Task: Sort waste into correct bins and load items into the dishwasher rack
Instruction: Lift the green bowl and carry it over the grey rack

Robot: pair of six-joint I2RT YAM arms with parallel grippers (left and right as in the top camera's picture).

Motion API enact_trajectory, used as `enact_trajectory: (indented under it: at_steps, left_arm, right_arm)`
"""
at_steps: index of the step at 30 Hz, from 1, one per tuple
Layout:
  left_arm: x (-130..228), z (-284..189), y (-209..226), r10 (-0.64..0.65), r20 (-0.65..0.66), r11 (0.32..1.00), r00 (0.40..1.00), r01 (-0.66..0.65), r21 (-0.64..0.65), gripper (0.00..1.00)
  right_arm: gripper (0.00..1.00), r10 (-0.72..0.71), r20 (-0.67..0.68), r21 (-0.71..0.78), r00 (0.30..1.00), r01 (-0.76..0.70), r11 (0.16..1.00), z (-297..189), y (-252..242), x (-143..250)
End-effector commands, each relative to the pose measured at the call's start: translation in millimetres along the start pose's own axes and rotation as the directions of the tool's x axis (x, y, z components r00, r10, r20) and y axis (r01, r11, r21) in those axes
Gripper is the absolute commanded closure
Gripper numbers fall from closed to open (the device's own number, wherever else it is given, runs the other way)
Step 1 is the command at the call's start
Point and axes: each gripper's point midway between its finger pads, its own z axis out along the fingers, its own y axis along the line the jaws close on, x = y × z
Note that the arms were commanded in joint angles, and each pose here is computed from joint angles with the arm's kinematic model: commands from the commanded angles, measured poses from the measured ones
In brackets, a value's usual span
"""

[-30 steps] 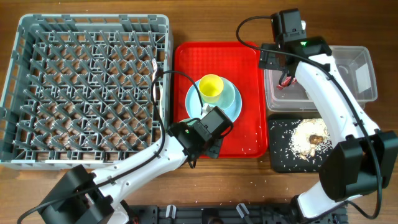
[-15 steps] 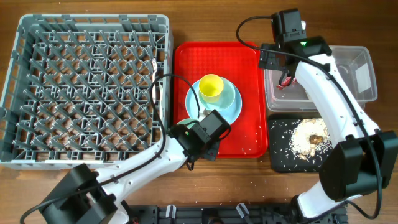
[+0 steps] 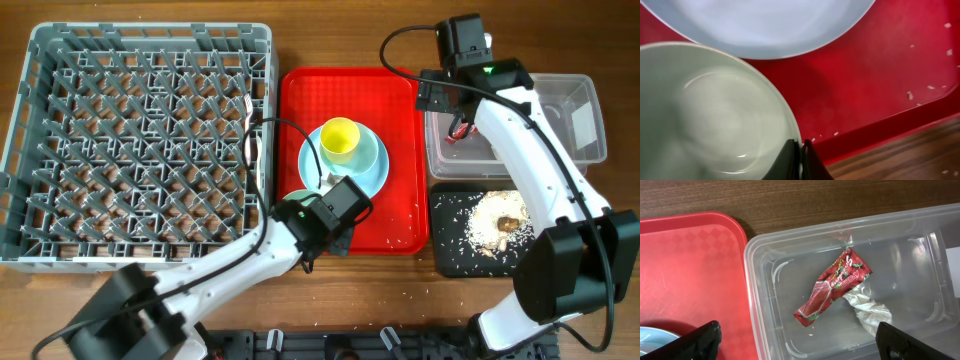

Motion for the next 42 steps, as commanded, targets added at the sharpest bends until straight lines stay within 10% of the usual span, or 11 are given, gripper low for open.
enact_trajectory:
  at_steps: [1,10,19,26,42]
  left_arm:
    - [-20,-43,-5,-0.036,0.132,0.997,0.991,0.026,0.07,0.96]
    - [-42,-184,17,-0.232,0.396,0.922,0.889,0.071,0.381,0.96]
    - [-27,-226,59,-0.376,0.154,0.594,0.914,0.11,0.797,0.96]
    - [-43,-173,91,-0.426,-0.113,0.361,0.897,0.283,0.889,0.96]
    - [-43,-157,161,-0.608,-0.079,0.394,0.79,0.387,0.834,0.96]
  right_arm:
    - [0.0,-0.004,0.02,0.02,1.0,0.003,1.0,-4,-6,-5]
    - [0.0,-0.004,0.02,0.02,1.0,0.003,1.0,-4,-6,-5]
    - [0.0,-0.003,0.02,0.02,1.0,0.003,1.0,-4,-6,-5]
    - [0.0,-0.004,0.02,0.02,1.0,0.003,1.0,-4,-5,-5]
    - [0.0,-0.004,0.02,0.02,1.0,0.003,1.0,-4,-6,-5]
